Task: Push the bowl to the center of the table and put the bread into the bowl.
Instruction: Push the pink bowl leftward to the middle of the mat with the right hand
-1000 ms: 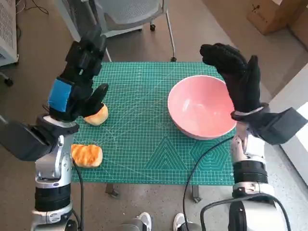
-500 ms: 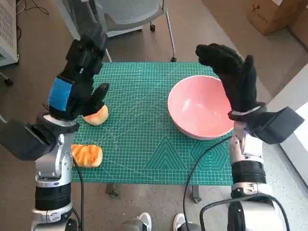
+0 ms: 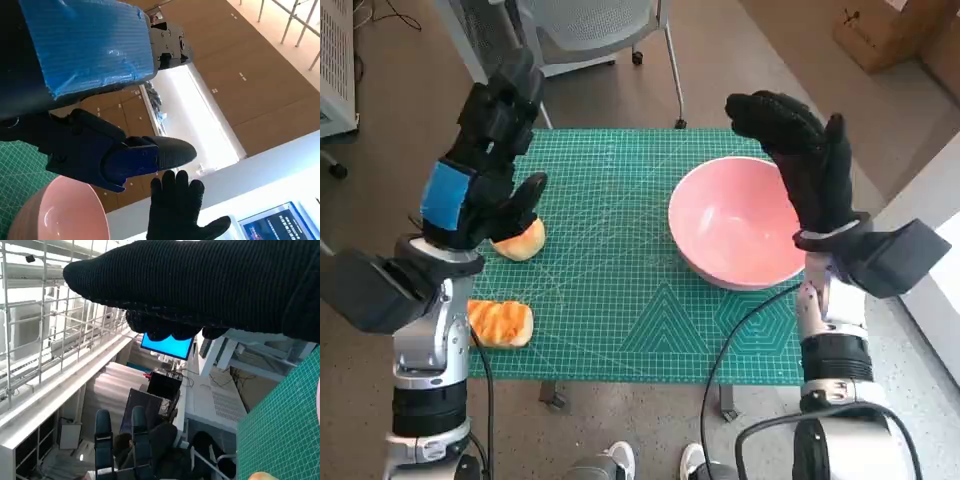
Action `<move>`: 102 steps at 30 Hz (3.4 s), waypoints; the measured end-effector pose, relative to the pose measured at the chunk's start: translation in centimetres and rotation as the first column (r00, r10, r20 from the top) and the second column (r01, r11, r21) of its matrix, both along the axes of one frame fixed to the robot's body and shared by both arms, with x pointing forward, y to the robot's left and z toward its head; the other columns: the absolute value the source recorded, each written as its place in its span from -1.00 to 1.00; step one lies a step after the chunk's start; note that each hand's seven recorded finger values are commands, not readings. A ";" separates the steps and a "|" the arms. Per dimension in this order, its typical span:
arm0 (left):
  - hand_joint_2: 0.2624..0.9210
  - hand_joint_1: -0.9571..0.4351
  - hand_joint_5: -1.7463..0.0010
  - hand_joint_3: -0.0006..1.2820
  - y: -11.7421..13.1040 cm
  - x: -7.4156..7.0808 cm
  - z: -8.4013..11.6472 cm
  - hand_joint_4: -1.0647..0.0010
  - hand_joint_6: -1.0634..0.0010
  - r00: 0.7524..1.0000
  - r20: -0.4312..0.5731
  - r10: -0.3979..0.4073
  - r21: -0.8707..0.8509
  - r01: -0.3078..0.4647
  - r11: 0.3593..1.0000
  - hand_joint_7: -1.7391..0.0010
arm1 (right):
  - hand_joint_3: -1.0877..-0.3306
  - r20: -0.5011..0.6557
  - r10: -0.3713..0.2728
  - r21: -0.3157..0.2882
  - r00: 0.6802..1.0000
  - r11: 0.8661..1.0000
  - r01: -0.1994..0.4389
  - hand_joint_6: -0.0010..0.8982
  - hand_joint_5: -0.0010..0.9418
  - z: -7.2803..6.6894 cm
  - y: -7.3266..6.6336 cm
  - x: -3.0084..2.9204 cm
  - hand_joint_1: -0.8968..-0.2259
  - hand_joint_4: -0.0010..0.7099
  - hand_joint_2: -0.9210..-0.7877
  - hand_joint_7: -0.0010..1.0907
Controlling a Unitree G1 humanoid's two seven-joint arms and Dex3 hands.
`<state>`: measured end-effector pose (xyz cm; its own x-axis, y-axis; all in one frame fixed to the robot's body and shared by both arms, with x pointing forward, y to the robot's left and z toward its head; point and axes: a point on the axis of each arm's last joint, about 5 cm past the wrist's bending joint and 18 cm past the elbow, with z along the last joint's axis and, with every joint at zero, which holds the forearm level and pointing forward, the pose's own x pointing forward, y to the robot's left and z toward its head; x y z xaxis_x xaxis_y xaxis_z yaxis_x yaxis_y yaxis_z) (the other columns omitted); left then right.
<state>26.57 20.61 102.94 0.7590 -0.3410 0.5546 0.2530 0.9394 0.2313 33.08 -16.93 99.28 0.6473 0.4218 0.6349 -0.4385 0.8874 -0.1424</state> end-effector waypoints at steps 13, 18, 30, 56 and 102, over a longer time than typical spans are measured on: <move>1.00 -0.60 1.00 -0.28 0.0 0.0 0.0 0.97 1.00 1.000 -0.001 0.000 0.000 0.000 1.000 0.68 | 0.21 0.001 0.002 -0.001 1.000 1.000 -0.002 -0.25 -1.00 0.1 0.0 0.01 -0.51 -0.39 -1.00 -0.99; 1.00 -0.59 1.00 -0.28 0.0 0.0 0.0 0.97 1.00 1.000 -0.002 0.000 0.000 0.000 1.000 0.68 | 0.21 0.001 0.003 -0.001 1.000 1.000 -0.003 -0.25 -1.00 0.1 0.0 0.01 -0.50 -0.39 -1.00 -0.99; 1.00 -0.60 1.00 -0.29 0.1 0.0 0.0 0.97 1.00 1.000 -0.001 -0.006 -0.007 0.006 1.000 0.69 | 0.22 0.000 -0.015 0.002 1.000 1.000 0.015 -0.27 -1.00 0.2 -0.9 0.01 -0.51 -0.41 -1.00 -1.00; 1.00 -0.63 0.99 -0.30 0.5 -0.2 -0.5 0.96 1.00 1.000 0.002 -0.002 -0.025 0.002 1.000 0.67 | -0.18 -0.274 -0.551 -0.071 0.789 0.829 0.554 -0.36 -1.00 -1.4 -6.4 0.43 -0.23 -0.68 -1.00 -0.99; 1.00 -0.66 0.99 -0.37 1.5 -1.3 -1.2 0.93 1.00 0.999 -0.012 0.049 -0.030 -0.049 0.998 0.69 | -0.29 -0.666 -0.380 -0.134 0.642 0.907 0.399 -0.43 -0.99 -6.5 -0.9 0.53 -0.31 -0.80 -1.00 -0.98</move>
<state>25.28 22.10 101.77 0.7807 -0.2863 0.5554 0.2090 0.9573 0.1996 33.61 -17.79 92.77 0.9995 0.0227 -0.0211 -0.0212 0.9974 0.0685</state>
